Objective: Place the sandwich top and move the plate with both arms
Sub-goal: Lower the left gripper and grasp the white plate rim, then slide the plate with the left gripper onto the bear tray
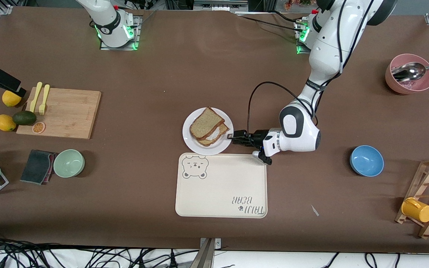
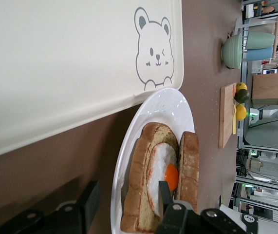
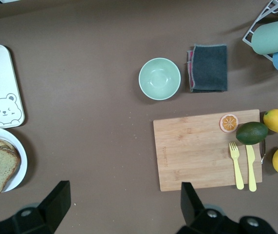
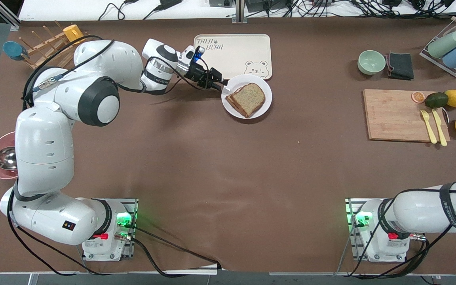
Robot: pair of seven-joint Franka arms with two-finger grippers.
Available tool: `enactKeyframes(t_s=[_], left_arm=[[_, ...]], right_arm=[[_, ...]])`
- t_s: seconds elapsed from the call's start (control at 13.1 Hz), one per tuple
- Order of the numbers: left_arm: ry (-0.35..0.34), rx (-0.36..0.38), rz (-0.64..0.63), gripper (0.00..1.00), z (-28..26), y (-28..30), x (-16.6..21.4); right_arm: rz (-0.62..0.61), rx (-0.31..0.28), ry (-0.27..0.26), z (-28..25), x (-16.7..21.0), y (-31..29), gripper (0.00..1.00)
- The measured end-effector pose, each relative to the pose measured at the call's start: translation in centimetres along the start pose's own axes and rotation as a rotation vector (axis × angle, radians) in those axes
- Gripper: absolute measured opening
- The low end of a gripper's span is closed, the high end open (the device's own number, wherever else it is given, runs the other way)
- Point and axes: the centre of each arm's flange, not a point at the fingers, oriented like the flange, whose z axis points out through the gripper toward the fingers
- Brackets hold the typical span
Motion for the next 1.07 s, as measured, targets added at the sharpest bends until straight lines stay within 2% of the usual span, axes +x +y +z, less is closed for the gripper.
enactKeyframes(t_s=[0.15, 0.31, 0.61, 0.76, 0.84, 0.92, 0.99, 1.07], left_arm=[[0.012, -0.017, 0.013, 0.52, 0.7, -0.7, -0.3], [0.024, -0.031, 0.01, 0.52, 1.0, -1.2, -0.4], [0.027, -0.017, 0.021, 0.51, 1.4, -1.1, -0.5], [0.031, -0.009, 0.026, 0.47, 1.7, -1.1, -0.6], [0.036, -0.008, 0.028, 0.42, 1.8, -1.2, -0.6], [0.047, -0.012, 0.03, 0.42, 1.9, -1.2, -0.6], [0.057, -0.02, 0.033, 0.31, 2.2, -1.2, -0.7], [0.063, -0.023, 0.041, 0.29, 2.8, -1.3, -0.9]], right_arm=[[-0.009, 0.001, -0.005, 0.2, 0.0, -0.6, 1.0], [-0.028, 0.002, -0.008, 0.4, -0.1, -1.6, 1.0], [-0.073, 0.002, -0.019, 1.0, -0.5, -4.2, 1.0], [-0.071, -0.003, -0.044, 2.1, -0.2, -4.2, 1.0], [-0.068, -0.007, -0.058, 3.0, 0.1, -4.1, 1.0], [-0.065, -0.009, -0.067, 3.6, 0.4, -4.0, 1.0], [-0.063, -0.011, -0.073, 4.0, 0.6, -4.0, 1.0], [-0.062, -0.012, -0.075, 4.0, 0.7, -3.9, 1.0]])
